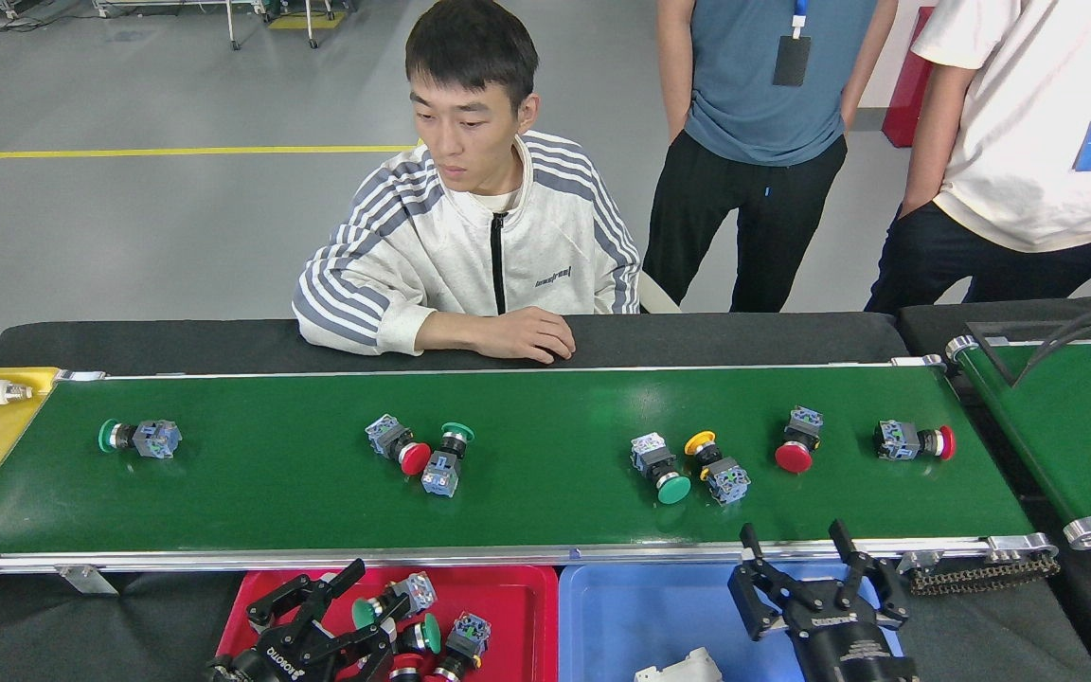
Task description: Pick switch part from conveyor to tray
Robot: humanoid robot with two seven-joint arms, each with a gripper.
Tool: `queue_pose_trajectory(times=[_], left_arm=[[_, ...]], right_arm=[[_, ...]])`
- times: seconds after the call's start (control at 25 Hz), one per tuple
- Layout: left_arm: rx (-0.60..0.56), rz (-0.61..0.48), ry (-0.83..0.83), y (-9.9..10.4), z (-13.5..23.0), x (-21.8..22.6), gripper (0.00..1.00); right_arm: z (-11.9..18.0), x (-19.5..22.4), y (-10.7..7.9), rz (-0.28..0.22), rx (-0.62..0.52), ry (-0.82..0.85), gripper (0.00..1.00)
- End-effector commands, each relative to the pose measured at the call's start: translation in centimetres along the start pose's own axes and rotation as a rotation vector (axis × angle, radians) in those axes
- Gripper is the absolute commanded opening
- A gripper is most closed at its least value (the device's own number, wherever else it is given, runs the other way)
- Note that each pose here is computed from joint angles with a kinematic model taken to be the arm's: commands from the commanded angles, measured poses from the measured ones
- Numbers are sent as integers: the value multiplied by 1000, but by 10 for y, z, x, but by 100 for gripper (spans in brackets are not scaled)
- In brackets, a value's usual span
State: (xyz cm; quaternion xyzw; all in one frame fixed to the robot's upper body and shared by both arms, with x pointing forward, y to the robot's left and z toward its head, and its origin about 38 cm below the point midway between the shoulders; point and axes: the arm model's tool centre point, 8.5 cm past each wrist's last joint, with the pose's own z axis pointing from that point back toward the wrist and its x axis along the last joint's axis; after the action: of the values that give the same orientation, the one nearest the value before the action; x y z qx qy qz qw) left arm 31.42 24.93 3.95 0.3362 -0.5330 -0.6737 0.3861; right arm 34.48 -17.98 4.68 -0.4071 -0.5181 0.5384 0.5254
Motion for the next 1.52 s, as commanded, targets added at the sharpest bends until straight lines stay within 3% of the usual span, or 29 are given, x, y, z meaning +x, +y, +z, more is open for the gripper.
queue_pose_trajectory(times=[0.0,0.08,0.24,0.4,0.52,0.6,0.72,0.8,0.92,1.04,1.16,1.36,1.48], left_arm=[[42,13,253,12,2,-33,100],[40,20,417,12,11,-56,100],[29,2,459,11,22,-76,100],[31,-9,376,13,18,-69,100],[56,-27,295,26,6,-62,100],[91,-41,252,43,-14,-56,100],[70,-50,188,46,-42,-42,100],[62,-43,185,47,-54,-43,100],[41,-21,197,43,-69,-50,100],[16,-11,214,38,-77,-61,100],[-7,0,241,32,-79,-71,100],[-56,21,316,17,-80,-87,99],[-66,33,376,14,-80,-94,83]], right_arm=[[-8,0,-4,12,33,4,99],[-18,0,-5,19,53,-4,99],[-38,8,-11,44,69,-109,99],[-53,24,-9,62,101,-174,99],[-66,43,-6,81,121,-216,99],[-79,63,-10,69,119,-242,99],[-94,83,-14,79,125,-271,98],[-100,94,-16,96,130,-291,79],[-102,103,-14,133,140,-321,33],[-102,106,-11,136,146,-337,8],[-101,109,-11,137,146,-349,2],[-85,139,-21,155,96,-435,2],[-51,177,-17,165,73,-572,2]])
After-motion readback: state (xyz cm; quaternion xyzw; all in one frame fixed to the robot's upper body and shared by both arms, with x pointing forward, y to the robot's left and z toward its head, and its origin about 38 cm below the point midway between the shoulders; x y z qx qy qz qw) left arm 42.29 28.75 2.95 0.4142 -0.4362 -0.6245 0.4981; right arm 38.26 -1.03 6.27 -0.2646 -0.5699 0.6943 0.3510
